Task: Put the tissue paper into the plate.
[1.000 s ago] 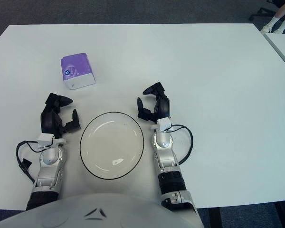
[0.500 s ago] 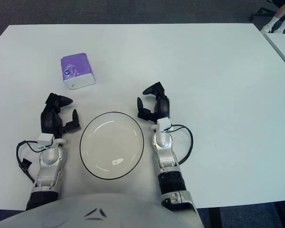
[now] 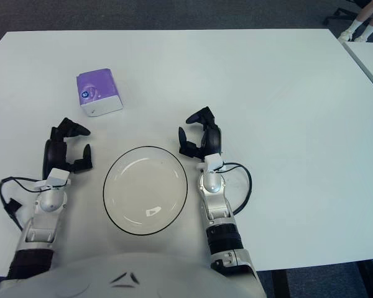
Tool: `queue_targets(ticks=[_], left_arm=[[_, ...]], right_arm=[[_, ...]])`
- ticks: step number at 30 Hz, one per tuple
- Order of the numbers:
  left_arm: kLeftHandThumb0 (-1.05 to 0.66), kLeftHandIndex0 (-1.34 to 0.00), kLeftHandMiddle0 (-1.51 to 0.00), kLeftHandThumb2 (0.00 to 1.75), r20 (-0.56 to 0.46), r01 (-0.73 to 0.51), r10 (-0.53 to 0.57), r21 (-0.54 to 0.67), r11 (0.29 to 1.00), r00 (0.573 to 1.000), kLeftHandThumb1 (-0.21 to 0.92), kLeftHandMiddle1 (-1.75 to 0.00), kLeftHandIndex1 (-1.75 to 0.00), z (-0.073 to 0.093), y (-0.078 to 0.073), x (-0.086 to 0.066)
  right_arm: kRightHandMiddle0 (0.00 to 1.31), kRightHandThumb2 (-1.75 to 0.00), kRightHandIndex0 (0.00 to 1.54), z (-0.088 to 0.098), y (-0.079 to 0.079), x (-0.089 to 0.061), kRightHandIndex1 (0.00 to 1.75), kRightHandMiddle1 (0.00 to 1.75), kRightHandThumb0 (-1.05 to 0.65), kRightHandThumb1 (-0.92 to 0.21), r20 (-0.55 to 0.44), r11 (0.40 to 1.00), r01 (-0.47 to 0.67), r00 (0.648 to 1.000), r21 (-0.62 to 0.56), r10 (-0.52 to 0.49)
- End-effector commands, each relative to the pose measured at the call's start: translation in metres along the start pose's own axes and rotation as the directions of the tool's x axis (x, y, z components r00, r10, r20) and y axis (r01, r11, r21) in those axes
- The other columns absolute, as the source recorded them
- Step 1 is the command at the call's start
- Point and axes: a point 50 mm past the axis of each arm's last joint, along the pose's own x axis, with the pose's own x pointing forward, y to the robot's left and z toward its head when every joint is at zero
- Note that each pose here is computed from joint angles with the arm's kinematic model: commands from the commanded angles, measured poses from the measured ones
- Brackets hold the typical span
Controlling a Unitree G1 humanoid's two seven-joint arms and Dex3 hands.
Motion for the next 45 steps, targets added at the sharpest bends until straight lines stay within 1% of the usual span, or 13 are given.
queue_targets(ticks=[1,2,4,7,15,18,22,25,30,33,36,41,45], left_arm=[[-0.01,-0.5,-0.78,1.56,0.097,-0.032,0.018,0.145,0.989,0.995,0.12,-1.73,-1.75,0.007,0.015,0.013],[-0.01,-0.52,-0.8,1.58,0.108,-0.034,0.017,0.159,0.987,0.994,0.1,-1.74,-1.75,0.007,0.016,0.014],[-0.01,-0.56,-0.82,1.63,0.153,-0.028,-0.007,0.231,0.972,0.988,0.06,-1.74,-1.74,0.011,0.023,0.02],[-0.01,-0.59,-0.84,1.64,0.189,-0.015,-0.046,0.31,0.951,0.981,0.03,-1.75,-1.71,0.015,0.029,0.024],[-0.01,-0.63,-0.85,1.65,0.233,0.024,-0.144,0.452,0.892,0.962,0.01,-1.75,-1.68,0.022,0.041,0.033],[-0.01,-0.63,-0.85,1.65,0.268,0.032,-0.212,0.548,0.836,0.94,0.01,-1.75,-1.68,0.029,0.049,0.041],[-0.01,-0.63,-0.83,1.65,0.298,0.029,-0.262,0.609,0.793,0.918,0.02,-1.75,-1.69,0.036,0.057,0.048],[-0.01,-0.63,-0.83,1.65,0.308,0.027,-0.28,0.627,0.779,0.909,0.02,-1.75,-1.69,0.039,0.059,0.05],[-0.01,-0.62,-0.81,1.64,0.325,0.023,-0.337,0.689,0.725,0.884,0.03,-1.75,-1.71,0.042,0.067,0.058],[-0.01,-0.52,-0.7,1.51,0.332,0.01,-0.354,0.717,0.697,0.874,0.16,-1.75,-1.74,0.041,0.07,0.065],[-0.01,-0.44,-0.63,1.39,0.346,-0.009,-0.361,0.732,0.681,0.866,0.26,-1.74,-1.74,0.04,0.071,0.071],[-0.01,-0.36,-0.59,1.24,0.404,-0.078,-0.383,0.765,0.639,0.831,0.37,-1.67,-1.75,0.045,0.074,0.085],[-0.01,-0.32,-0.57,1.16,0.462,-0.156,-0.403,0.788,0.596,0.79,0.43,-1.63,-1.75,0.05,0.076,0.098]], right_arm=[[0.46,-1.15,0.67,-0.037,-0.01,-0.034,1.4,1.75,-0.01,-0.37,-0.204,0.998,-0.003,0.979,-0.07,-0.011],[0.46,-1.15,0.67,-0.037,-0.009,-0.034,1.4,1.75,-0.01,-0.37,-0.204,0.998,-0.003,0.979,-0.069,-0.011],[0.46,-1.15,0.67,-0.037,-0.009,-0.034,1.39,1.75,-0.01,-0.37,-0.201,0.998,-0.002,0.98,-0.068,-0.012],[0.46,-1.14,0.67,-0.038,-0.009,-0.033,1.39,1.75,-0.01,-0.37,-0.199,0.998,-0.001,0.98,-0.065,-0.012],[0.46,-1.13,0.67,-0.038,-0.009,-0.032,1.38,1.75,-0.01,-0.38,-0.194,0.998,0.002,0.981,-0.055,-0.012],[0.46,-1.13,0.67,-0.039,-0.009,-0.032,1.37,1.75,-0.01,-0.38,-0.191,0.999,0.002,0.981,-0.049,-0.011],[0.46,-1.12,0.66,-0.039,-0.009,-0.033,1.38,1.75,-0.01,-0.39,-0.194,0.999,0.005,0.981,-0.046,-0.013],[0.46,-1.12,0.66,-0.04,-0.009,-0.033,1.38,1.75,-0.01,-0.39,-0.198,0.999,0.006,0.98,-0.046,-0.015],[0.45,-1.12,0.66,-0.04,-0.009,-0.033,1.39,1.75,-0.01,-0.39,-0.206,0.999,0.008,0.978,-0.052,-0.018],[0.46,-1.13,0.66,-0.04,-0.009,-0.032,1.39,1.75,-0.01,-0.39,-0.207,0.999,0.01,0.978,-0.052,-0.02],[0.46,-1.13,0.66,-0.04,-0.009,-0.032,1.39,1.75,-0.01,-0.38,-0.206,0.999,0.011,0.978,-0.052,-0.021],[0.46,-1.13,0.66,-0.04,-0.009,-0.032,1.39,1.75,-0.01,-0.38,-0.203,0.999,0.015,0.979,-0.05,-0.025],[0.46,-1.13,0.66,-0.04,-0.009,-0.032,1.38,1.75,-0.01,-0.38,-0.198,0.999,0.018,0.98,-0.051,-0.028]])
